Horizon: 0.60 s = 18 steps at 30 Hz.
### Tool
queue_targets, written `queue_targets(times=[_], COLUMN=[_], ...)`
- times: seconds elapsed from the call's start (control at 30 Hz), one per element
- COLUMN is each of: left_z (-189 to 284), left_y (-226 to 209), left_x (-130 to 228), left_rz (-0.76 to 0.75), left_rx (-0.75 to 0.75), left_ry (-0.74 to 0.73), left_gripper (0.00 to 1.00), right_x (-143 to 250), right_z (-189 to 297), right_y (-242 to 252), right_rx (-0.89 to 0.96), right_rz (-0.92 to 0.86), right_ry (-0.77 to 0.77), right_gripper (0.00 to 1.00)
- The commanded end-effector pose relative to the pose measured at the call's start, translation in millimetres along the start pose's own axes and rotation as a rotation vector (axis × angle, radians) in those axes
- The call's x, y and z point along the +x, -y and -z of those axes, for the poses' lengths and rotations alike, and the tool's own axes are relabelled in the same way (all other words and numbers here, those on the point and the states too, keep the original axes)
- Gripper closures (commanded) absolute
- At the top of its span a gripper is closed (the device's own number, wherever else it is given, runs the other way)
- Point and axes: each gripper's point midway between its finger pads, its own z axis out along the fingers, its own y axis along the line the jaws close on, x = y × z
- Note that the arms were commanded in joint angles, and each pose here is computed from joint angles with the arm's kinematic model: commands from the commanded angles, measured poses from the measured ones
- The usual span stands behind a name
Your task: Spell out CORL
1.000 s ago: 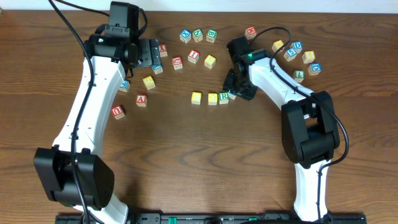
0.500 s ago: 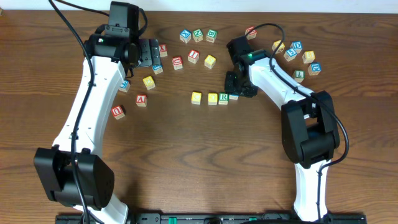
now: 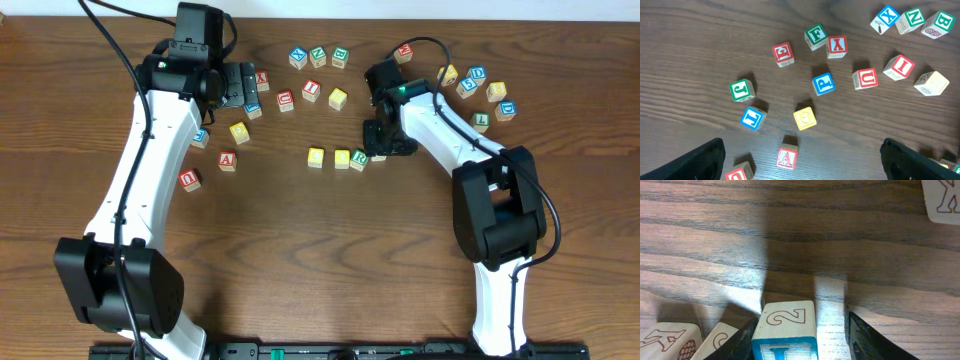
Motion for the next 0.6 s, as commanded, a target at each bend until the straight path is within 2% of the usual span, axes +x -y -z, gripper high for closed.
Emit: queue_targets(times=[0.0, 0.27, 0.57], left_z=[-6.0, -6.0, -6.0], left_y=[0.2, 0.2, 0.2], left_x=[2.9, 2.9, 2.9], left_rz=[-0.006, -0.006, -0.006], left_rx=[-0.005, -0.005, -0.005], left_ry=[-0.015, -0.015, -0.015], left_gripper=[0.02, 0.02, 0.02], right_x=[2.1, 6.6, 18.7], right_z=[-4.7, -4.1, -3.6], right_y=[12.6, 33.7, 20.1], right_rx=[0.032, 0.050, 0.000], right_rz=[0.001, -0.029, 0.014], right_ry=[-0.015, -0.055, -0.103], right_gripper=[0.52, 0.58, 0.57])
